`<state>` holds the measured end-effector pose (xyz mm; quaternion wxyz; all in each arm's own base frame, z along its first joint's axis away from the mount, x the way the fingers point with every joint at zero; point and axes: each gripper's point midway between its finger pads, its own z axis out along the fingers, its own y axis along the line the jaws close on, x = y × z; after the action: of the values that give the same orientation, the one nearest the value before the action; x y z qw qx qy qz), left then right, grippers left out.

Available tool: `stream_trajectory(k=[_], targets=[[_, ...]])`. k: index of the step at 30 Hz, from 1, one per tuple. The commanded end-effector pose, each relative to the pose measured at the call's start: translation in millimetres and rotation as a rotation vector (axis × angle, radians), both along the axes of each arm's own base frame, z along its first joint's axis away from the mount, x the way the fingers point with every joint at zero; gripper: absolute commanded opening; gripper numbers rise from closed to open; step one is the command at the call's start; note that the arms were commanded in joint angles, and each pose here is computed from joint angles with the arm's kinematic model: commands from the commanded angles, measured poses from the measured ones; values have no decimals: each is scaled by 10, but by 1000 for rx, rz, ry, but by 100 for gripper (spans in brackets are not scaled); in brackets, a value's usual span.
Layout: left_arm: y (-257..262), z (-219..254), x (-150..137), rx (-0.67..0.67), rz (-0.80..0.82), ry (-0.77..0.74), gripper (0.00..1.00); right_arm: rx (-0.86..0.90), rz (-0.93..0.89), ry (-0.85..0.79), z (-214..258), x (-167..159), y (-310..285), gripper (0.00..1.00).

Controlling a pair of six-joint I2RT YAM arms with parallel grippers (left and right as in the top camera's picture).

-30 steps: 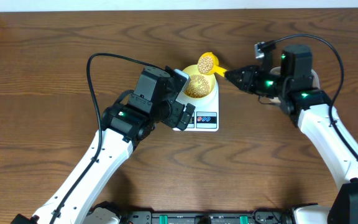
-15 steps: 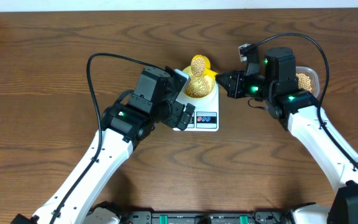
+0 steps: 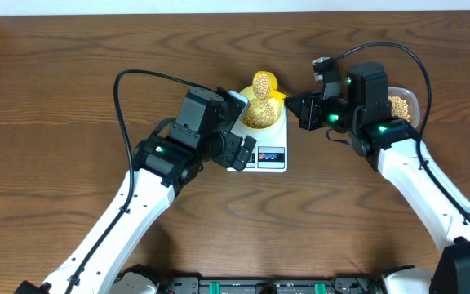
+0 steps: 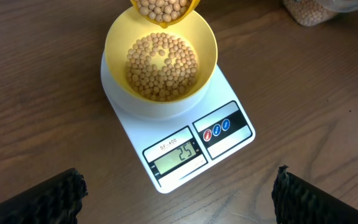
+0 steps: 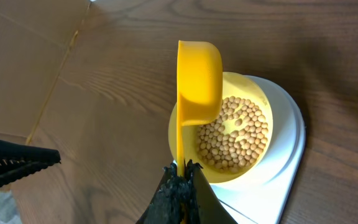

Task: Scoop item into bowl and weigh 50g on scale
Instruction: 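Tilt the scoop with the right gripper to pour soybeans into the bowl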

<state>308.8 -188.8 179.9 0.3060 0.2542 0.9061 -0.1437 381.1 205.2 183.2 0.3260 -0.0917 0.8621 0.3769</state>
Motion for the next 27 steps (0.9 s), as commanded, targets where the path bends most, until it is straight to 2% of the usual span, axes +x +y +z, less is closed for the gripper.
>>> stream_trajectory(k=[1, 27], targets=[[27, 20, 27, 10, 4, -15, 98, -34, 10, -43, 12, 39, -1, 1], [28, 21, 26, 11, 4, -15, 98, -117, 81, -95, -71, -23, -4, 1]])
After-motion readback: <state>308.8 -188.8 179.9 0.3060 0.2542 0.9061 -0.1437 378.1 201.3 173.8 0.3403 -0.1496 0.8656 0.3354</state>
